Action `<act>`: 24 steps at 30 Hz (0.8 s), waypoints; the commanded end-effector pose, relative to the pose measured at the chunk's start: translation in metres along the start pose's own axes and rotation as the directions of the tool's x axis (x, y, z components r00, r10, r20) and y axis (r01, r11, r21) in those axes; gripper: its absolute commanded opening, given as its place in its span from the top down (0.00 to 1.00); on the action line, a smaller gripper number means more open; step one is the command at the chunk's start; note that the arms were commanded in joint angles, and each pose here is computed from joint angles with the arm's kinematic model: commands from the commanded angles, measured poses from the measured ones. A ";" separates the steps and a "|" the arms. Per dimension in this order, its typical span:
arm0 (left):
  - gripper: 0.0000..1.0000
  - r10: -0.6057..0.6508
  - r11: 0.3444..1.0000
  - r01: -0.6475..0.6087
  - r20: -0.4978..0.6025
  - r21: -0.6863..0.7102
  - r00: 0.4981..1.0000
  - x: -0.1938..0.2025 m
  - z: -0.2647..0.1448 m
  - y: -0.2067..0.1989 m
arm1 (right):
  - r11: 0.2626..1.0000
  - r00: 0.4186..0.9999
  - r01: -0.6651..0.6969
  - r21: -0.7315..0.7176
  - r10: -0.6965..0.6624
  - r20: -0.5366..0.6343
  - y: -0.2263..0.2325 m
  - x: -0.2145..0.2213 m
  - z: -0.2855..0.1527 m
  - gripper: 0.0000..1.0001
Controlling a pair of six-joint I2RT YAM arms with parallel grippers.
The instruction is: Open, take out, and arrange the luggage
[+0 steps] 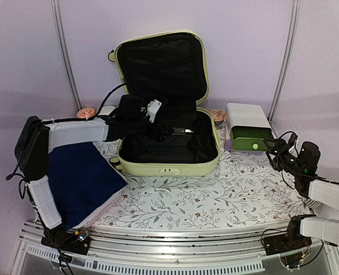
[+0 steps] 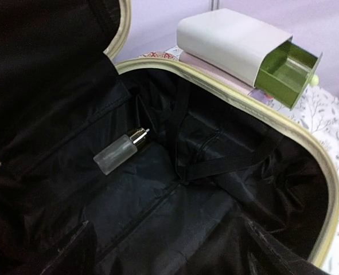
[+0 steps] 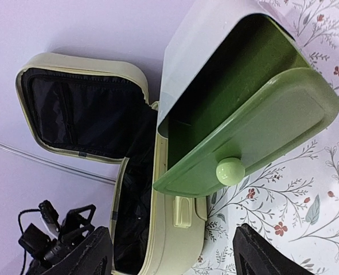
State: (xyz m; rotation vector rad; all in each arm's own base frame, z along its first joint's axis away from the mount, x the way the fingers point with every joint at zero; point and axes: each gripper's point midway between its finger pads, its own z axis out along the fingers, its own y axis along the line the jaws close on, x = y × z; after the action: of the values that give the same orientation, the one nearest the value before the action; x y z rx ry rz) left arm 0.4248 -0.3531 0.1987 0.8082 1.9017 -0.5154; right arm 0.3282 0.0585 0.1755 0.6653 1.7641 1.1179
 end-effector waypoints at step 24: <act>0.43 0.671 0.710 -0.702 -0.344 0.046 0.656 0.069 0.159 0.110 | 0.960 0.959 0.269 0.073 -0.274 0.068 0.029 -0.017 -0.033 0.28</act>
State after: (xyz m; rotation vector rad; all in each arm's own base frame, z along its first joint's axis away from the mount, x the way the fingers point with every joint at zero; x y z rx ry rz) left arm 0.5770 -0.3563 0.0808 1.4463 1.7635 0.2083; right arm 0.3053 0.0434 0.2061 0.4967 1.7885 0.8359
